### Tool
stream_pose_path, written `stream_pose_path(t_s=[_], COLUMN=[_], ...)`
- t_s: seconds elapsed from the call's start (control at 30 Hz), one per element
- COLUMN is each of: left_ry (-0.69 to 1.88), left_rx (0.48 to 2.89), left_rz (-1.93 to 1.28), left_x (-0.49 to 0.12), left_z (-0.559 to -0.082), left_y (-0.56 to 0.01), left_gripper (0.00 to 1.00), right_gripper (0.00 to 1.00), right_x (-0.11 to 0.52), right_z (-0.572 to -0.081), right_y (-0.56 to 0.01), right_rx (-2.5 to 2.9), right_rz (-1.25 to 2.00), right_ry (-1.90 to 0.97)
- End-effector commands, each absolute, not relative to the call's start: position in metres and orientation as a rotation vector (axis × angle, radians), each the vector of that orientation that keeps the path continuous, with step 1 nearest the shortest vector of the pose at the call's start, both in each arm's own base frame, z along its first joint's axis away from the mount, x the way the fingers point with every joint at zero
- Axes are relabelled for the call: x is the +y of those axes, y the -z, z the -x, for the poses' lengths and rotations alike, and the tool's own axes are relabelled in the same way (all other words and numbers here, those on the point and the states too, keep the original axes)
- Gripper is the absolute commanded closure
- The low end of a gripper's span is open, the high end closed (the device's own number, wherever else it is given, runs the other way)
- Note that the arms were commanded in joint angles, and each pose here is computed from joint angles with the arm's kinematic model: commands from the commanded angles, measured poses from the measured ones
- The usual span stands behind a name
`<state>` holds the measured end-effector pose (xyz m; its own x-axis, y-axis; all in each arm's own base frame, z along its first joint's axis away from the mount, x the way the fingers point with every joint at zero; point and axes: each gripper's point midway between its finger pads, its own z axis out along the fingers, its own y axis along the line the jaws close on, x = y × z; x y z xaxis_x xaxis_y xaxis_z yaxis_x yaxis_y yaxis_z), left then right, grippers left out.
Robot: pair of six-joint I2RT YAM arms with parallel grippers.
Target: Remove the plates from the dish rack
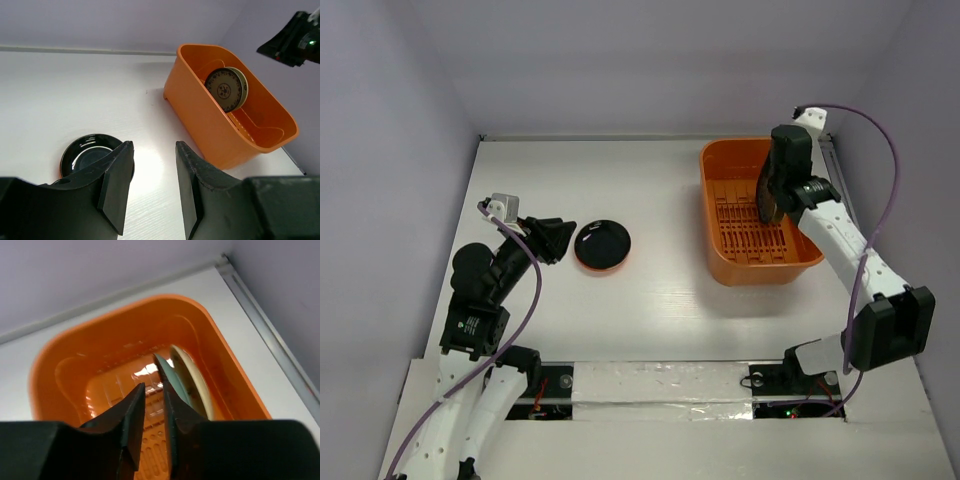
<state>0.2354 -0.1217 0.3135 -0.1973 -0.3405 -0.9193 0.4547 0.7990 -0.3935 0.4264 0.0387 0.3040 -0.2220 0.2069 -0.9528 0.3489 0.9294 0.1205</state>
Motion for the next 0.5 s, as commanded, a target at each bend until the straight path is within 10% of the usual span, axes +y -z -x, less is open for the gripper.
stream_pose_path(t_s=[0.0, 0.47], left_ry=[0.737, 0.741], left_rx=[1.55, 1.552], left_rz=[-0.113, -0.113], left_x=[-0.124, -0.125], left_z=[-0.234, -0.235], left_y=[-0.331, -0.331], left_gripper=[0.64, 0.64], right_gripper=[0.67, 0.63], right_x=[0.006, 0.005], right_z=[-0.423, -0.443], right_y=[-0.261, -0.206], right_rx=[1.931, 2.074], right_rz=[-0.409, -0.365], right_ry=[0.337, 0.395])
